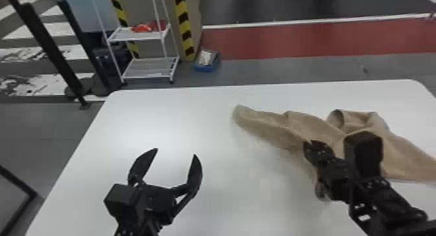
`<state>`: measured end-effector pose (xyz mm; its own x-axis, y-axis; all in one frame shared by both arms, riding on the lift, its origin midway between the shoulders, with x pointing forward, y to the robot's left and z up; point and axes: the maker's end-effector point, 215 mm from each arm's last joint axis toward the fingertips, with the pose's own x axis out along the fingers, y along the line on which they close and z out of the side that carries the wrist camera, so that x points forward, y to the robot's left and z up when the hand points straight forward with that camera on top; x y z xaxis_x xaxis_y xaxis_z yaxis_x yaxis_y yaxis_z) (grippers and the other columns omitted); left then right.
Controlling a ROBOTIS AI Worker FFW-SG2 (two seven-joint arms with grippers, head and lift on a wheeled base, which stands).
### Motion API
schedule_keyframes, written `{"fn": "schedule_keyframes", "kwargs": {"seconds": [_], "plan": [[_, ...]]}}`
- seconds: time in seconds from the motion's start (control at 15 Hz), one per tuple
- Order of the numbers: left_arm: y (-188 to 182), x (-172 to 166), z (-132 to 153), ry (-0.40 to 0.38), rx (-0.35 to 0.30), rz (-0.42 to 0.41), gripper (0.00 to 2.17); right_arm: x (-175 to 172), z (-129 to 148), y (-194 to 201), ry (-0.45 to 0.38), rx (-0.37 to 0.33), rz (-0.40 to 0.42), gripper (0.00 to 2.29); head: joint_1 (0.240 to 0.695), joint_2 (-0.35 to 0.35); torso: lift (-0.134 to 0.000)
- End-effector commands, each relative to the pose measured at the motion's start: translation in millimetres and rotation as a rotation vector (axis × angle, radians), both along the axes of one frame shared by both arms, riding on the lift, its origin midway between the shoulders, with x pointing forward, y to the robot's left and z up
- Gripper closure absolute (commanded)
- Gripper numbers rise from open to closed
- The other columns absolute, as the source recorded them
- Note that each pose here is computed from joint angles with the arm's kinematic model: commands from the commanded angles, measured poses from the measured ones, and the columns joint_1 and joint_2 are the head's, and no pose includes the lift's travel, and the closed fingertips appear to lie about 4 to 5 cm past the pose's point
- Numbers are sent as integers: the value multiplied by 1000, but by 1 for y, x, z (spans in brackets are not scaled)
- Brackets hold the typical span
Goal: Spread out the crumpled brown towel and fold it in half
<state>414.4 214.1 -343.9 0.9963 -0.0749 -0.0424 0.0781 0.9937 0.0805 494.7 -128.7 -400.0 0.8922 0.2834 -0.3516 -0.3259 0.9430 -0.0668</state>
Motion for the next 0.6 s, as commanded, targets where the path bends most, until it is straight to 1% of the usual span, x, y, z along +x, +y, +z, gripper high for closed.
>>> {"fn": "schedule_keyframes", "kwargs": {"seconds": [0.0,0.07,0.13,0.2,0.27,0.33,0.4,0.47,0.53], "plan": [[0,0,0,0,0,0,70,4,2,-54,-24,96,-124,1328,695,131,-125],[0,0,-2,3,1,-1,70,4,-5,-76,-16,114,-179,1328,695,88,-125],[-1,-1,-3,5,0,-2,70,1,-14,-93,-9,119,-229,1325,695,66,-125],[-2,0,-3,6,0,-3,70,-3,-27,-104,15,119,-264,1325,695,39,-125],[-4,1,-3,5,-2,-7,70,-8,-48,-111,55,104,-294,1325,695,17,-125],[-6,1,-2,4,-2,-9,70,-12,-66,-116,98,93,-317,1278,695,-18,-125],[-6,1,-3,7,-1,-9,70,-15,-78,-122,120,90,-339,988,695,-31,-125],[-6,1,-3,6,-2,-10,70,-15,-81,-125,126,95,-347,599,695,-41,-125],[-6,1,-3,7,0,-10,70,-16,-80,-131,124,100,-357,262,695,-48,-125]]}}
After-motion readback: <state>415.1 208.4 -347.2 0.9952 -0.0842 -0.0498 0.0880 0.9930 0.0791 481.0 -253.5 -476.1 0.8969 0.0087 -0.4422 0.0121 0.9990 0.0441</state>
